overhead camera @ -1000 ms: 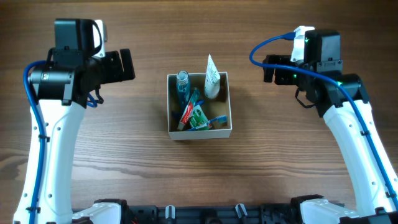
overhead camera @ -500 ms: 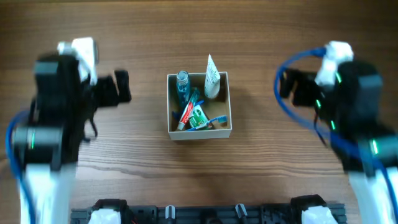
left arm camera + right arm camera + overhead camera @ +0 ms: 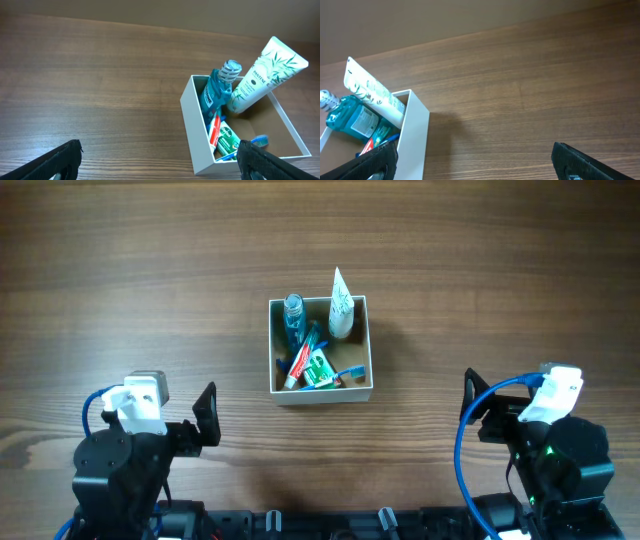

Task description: Pack container

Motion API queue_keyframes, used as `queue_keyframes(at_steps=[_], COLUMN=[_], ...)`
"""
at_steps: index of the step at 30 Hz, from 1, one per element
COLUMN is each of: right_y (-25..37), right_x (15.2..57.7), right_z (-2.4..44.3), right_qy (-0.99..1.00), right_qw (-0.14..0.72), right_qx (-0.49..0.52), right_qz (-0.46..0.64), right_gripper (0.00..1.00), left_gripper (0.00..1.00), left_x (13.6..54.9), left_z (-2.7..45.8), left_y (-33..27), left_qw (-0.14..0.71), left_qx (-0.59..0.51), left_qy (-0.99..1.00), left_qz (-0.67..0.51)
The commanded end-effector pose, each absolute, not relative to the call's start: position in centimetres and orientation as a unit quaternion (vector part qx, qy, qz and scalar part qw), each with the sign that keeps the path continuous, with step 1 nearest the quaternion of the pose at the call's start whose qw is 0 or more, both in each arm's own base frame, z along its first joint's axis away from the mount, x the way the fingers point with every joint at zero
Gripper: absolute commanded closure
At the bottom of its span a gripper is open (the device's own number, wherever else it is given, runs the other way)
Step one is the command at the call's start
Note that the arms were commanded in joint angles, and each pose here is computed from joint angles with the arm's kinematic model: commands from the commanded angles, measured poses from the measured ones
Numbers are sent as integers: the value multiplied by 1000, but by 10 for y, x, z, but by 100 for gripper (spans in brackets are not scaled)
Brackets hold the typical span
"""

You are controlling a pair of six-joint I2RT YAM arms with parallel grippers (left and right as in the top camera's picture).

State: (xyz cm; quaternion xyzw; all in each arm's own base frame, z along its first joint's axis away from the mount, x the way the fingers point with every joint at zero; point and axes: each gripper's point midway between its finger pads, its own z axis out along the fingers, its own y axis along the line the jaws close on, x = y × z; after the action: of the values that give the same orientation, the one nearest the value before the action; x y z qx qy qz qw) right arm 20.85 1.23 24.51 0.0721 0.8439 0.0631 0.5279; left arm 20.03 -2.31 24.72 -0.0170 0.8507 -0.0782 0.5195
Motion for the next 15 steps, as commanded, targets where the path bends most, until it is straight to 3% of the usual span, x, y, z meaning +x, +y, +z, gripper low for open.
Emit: queue_keyframes(at_steps=[1,15], right_y=[9,8], right_x=[208,204], right_z=[244,234], right_qy=[842,854], right_qw=[529,510], right_qx=[85,85], right_qz=[58,54], right_gripper=[0,0], left_gripper=[0,0], left_x=[197,177], left_z=[243,210], left_y=[-30,-29], left_qw=[511,442], left_qx=[-11,-15], left_qy=[854,892], left_qz=[-98,-92])
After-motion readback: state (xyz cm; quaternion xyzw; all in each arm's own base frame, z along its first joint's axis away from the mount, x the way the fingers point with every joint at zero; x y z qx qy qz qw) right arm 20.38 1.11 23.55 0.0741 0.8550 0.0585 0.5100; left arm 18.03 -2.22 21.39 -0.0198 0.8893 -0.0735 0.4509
